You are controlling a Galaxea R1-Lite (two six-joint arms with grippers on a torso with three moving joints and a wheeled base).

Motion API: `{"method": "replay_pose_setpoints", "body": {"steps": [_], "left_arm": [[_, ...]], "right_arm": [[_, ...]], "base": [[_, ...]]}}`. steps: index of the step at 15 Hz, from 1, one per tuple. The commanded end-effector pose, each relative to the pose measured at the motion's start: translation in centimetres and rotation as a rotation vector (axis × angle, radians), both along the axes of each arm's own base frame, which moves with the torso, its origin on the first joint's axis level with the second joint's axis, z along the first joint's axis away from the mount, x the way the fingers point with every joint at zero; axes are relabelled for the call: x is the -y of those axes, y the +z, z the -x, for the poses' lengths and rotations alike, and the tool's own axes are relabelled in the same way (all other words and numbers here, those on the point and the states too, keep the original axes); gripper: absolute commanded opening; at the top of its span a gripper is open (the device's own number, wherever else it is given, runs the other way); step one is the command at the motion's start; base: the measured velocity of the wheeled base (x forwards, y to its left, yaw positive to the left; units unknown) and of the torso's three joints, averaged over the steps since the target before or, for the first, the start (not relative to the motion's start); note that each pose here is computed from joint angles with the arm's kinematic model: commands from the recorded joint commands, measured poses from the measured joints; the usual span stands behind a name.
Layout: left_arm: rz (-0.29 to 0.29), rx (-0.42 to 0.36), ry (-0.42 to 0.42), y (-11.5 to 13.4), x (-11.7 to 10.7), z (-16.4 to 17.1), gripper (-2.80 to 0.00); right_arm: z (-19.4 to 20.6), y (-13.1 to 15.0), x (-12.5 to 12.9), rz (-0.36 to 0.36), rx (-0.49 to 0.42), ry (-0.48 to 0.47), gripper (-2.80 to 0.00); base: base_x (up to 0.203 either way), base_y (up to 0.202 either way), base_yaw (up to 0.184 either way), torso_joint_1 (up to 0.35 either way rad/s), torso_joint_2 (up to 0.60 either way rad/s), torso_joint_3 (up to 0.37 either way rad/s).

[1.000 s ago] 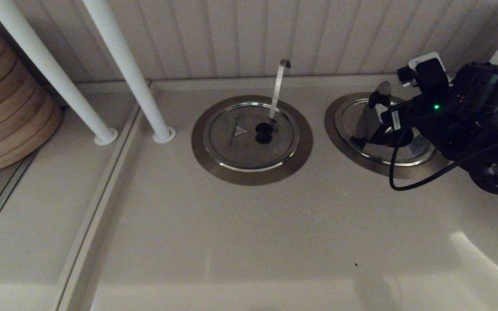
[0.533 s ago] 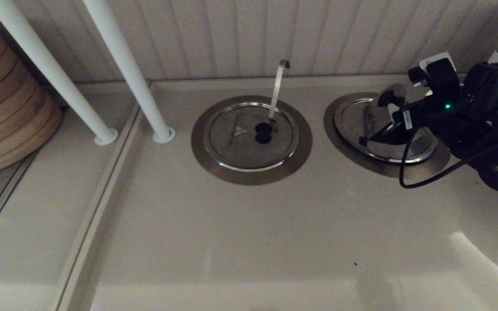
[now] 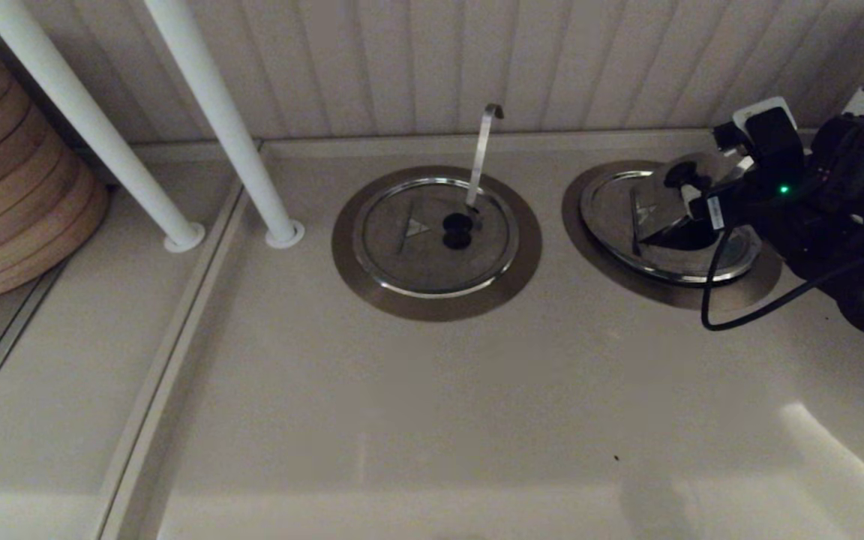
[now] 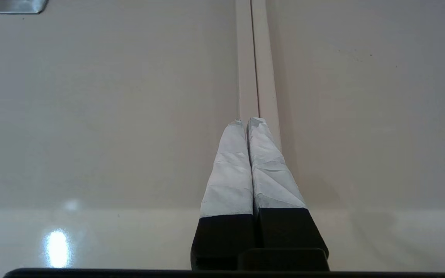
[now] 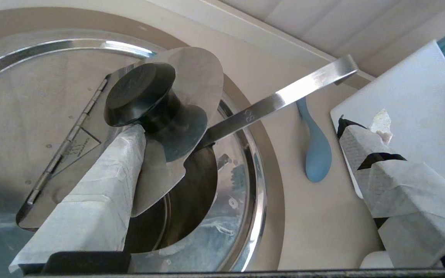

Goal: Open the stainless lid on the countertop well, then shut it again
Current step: Close the lid

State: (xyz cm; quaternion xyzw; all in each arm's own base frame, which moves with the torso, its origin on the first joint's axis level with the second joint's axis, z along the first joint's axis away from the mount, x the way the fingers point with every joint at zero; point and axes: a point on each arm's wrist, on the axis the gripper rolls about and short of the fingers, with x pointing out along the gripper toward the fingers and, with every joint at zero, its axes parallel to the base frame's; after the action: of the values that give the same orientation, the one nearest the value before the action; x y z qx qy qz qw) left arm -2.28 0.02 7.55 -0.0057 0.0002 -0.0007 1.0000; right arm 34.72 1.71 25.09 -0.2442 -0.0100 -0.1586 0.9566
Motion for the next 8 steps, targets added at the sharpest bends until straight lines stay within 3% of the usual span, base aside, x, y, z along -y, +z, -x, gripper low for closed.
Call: {"method": "replay_pose_setpoints", "body": {"steps": [1, 8], "left_arm": [[0.001, -0.001, 0.000, 0.0, 0.0, 0.0, -2.80], [0.001, -0.001, 0.000, 0.0, 0.0, 0.0, -2.80]], "right_arm": [[0.5, 0.5, 0.0, 0.001, 0.015, -0.001, 0.00], [2.8, 1.8, 0.2, 0.014, 0.042, -0.003, 0.00]], "base": [[0.000, 0.000, 0.000, 0.000, 0.00, 0.000], [0.000, 0.000, 0.000, 0.000, 0.00, 0.000]]}}
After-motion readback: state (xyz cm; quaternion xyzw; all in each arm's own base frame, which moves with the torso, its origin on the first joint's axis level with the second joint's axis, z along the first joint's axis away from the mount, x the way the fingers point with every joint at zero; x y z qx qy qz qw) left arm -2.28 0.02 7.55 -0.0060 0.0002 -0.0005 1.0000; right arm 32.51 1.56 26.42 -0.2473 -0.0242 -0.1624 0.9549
